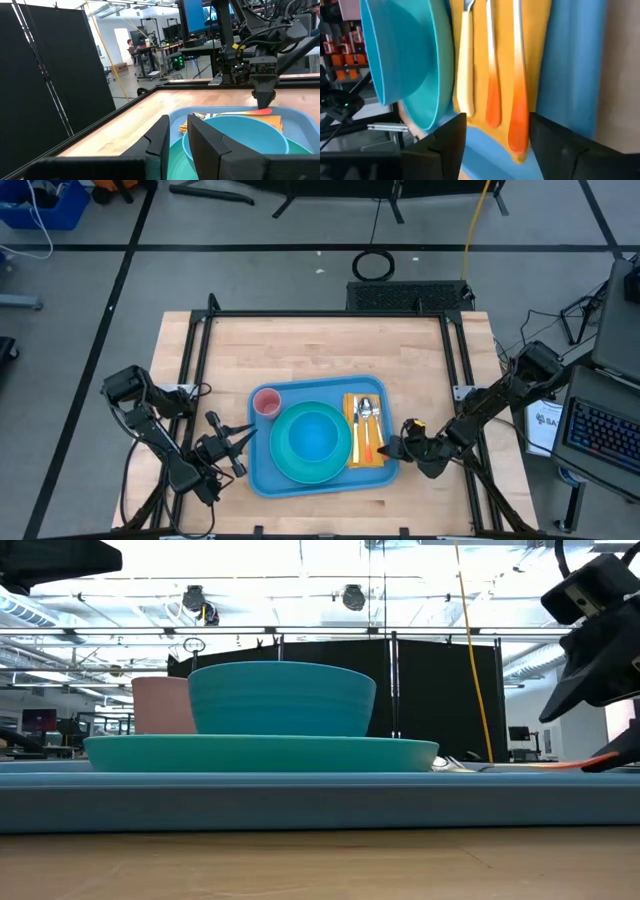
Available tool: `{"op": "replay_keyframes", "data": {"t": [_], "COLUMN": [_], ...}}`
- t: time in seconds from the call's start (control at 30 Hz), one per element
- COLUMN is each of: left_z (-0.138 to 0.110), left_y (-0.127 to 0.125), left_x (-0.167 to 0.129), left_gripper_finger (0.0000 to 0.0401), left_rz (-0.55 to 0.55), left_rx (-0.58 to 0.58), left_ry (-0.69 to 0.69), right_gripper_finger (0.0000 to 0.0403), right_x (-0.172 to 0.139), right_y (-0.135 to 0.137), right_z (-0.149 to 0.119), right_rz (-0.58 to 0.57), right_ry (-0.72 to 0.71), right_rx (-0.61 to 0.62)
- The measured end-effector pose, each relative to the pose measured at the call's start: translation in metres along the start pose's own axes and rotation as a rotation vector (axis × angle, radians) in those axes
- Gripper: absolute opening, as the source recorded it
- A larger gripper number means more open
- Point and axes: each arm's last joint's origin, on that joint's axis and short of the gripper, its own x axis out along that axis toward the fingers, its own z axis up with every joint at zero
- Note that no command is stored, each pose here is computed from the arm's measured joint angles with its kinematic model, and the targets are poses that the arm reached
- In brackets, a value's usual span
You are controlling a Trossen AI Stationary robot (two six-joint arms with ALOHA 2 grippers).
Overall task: Set up tray
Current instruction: Put the orange fork on the yellow napkin to the right of the orange spoon
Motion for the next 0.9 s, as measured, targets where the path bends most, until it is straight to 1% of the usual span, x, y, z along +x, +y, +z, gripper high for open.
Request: {"op": "replay_keyframes", "data": {"t": [0.1, 0.3, 0.47, 0.77, 0.83, 0.9], "left_z": [0.000, 0.000, 0.000, 0.000, 0.000, 0.000], "left_y": [0.000, 0.000, 0.000, 0.000, 0.000, 0.000], "left_x": [0.000, 0.000, 0.000, 0.000, 0.000, 0.000], "left_gripper_finger": [0.0072, 0.0072, 0.0072, 0.0072, 0.0072, 0.0072], "left_rz": [0.000, 0.000, 0.000, 0.000, 0.000, 0.001], "left_rx": [0.000, 0.000, 0.000, -0.001, 0.000, -0.001], "left_ry": [0.000, 0.000, 0.000, 0.000, 0.000, 0.000], "right_gripper_finger": [0.0205, 0.0202, 0.0201, 0.0201, 0.0201, 0.0201], "right_x": [0.000, 0.000, 0.003, 0.008, 0.008, 0.008], "right_y": [0.002, 0.003, 0.004, 0.015, 0.014, 0.012], "right_z": [-0.001, -0.002, -0.001, 0.003, 0.003, 0.003], "right_rz": [0.004, 0.008, -0.038, 0.021, 0.008, -0.031], "right_ry": [0.027, 0.044, 0.117, 0.130, 0.141, 0.173], "right_rx": [0.010, 0.020, 0.098, 0.087, 0.088, 0.098]}}
